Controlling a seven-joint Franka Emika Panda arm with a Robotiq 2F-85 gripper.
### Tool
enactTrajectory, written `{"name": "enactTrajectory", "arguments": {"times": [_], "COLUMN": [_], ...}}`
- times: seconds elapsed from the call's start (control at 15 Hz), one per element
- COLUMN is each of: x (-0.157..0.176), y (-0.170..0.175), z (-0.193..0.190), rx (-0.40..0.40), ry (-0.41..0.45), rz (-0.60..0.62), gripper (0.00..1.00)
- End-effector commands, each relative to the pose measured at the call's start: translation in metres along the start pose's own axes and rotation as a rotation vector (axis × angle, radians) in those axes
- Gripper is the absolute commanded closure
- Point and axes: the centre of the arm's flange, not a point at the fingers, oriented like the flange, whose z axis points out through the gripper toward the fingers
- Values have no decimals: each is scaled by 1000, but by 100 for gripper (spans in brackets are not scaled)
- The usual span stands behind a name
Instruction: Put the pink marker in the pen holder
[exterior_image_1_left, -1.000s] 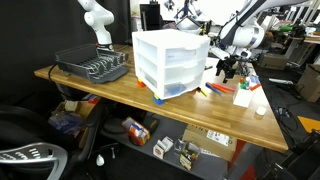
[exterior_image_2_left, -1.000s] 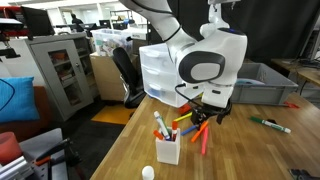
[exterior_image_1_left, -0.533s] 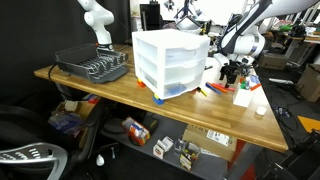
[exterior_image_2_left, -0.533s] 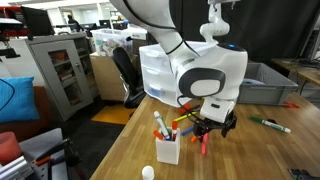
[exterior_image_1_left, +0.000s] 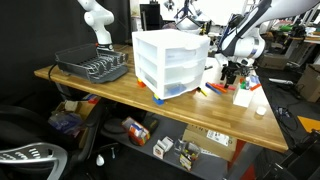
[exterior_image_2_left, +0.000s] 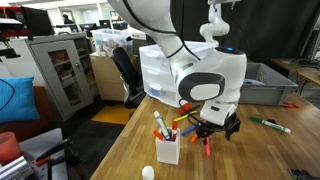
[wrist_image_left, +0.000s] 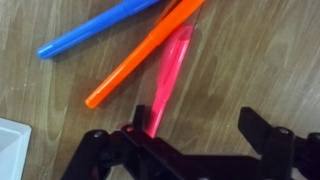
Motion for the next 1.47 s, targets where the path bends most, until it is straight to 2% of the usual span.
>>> {"name": "enactTrajectory", "arguments": {"times": [0.0, 0.4, 0.6, 0.8, 1.2, 1.4], "x": [2, 0, -2, -4, -4, -2], "y": [-2, -3, -2, -2, -3, -5], "z": [4, 4, 4, 3, 1, -7], "rx": [20, 9, -3, 2, 15, 55], "ry": [-15, -19, -22, -25, -30, -45], "rz": [32, 45, 44, 43, 45, 53], "gripper": [30, 69, 79, 99, 97, 97]}}
